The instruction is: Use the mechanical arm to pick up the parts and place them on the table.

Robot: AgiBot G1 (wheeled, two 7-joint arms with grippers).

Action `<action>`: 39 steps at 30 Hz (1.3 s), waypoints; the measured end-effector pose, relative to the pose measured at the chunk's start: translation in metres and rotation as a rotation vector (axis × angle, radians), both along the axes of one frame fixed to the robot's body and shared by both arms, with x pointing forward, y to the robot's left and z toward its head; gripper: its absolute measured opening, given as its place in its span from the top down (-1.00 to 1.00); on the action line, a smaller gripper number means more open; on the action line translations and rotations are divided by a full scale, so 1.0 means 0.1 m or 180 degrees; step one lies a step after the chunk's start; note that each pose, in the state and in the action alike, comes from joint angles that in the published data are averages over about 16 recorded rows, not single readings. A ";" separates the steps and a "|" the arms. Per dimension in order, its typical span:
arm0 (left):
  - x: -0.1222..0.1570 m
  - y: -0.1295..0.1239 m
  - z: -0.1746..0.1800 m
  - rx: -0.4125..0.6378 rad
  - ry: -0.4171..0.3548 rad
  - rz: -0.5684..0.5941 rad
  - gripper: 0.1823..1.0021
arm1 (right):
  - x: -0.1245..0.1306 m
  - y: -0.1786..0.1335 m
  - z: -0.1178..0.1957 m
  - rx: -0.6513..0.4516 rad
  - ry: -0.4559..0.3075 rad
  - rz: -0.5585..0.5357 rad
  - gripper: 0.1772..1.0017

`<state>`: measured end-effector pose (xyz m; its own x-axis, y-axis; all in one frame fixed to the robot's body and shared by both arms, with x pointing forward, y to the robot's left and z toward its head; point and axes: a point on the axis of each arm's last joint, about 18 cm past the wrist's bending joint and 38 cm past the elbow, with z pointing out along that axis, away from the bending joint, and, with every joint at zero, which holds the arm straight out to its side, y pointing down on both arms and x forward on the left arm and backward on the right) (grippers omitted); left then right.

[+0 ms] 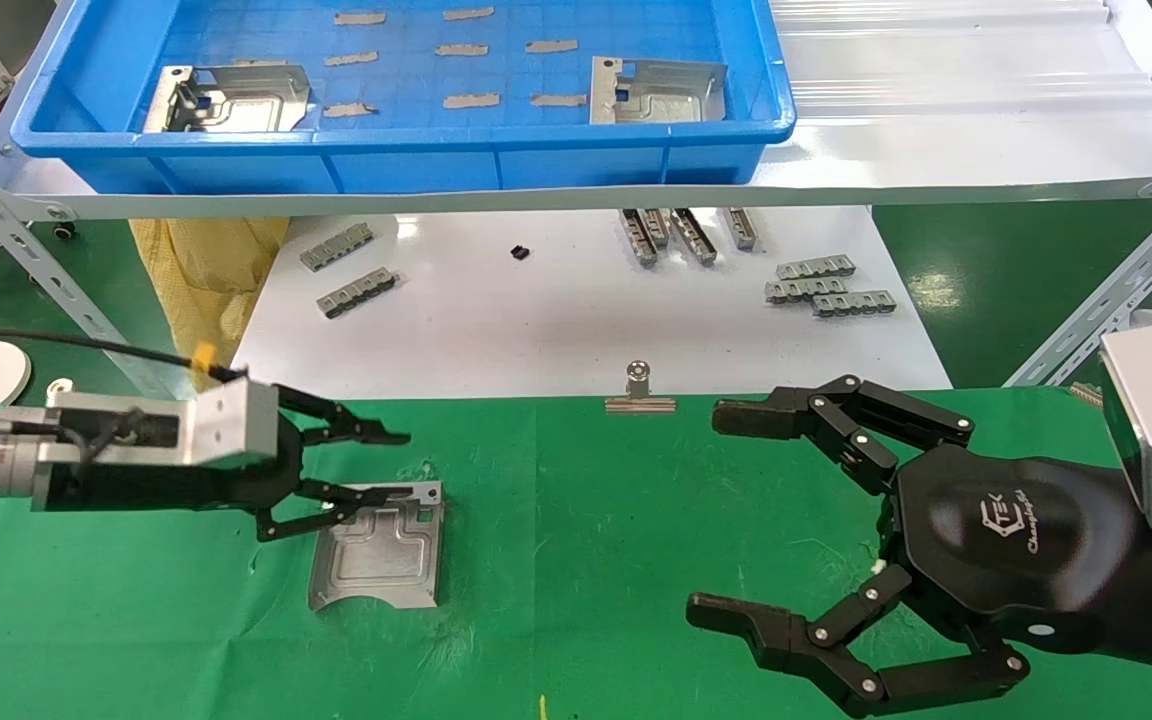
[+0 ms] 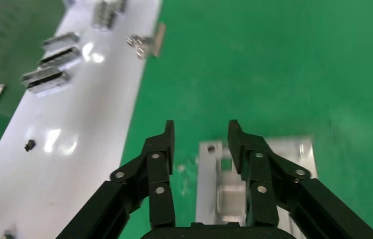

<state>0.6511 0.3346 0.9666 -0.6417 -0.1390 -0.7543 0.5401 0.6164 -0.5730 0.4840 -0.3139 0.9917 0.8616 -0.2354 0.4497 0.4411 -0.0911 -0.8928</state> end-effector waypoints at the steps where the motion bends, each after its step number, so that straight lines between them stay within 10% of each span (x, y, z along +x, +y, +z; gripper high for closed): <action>1: -0.01 0.00 0.01 -0.0067 0.0027 0.0002 0.45 | 0.00 0.00 0.00 0.0000 0.0000 0.0000 -1.00; 20: -0.04 0.00 0.03 -0.0386 0.0162 0.0023 -0.53 | 0.00 0.00 0.00 0.0001 0.0001 -0.0001 -1.00; 39: -0.03 0.00 0.03 -0.0324 0.0140 0.0025 -0.98 | 0.00 0.00 0.00 0.0001 0.0001 -0.0001 -1.00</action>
<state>0.6479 0.3350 0.9696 -0.6723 -0.2187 -0.7072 0.5086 0.5578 -0.6559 0.4840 -0.3140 0.9916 0.8616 -0.2358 0.4495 0.4409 -0.0910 -0.8929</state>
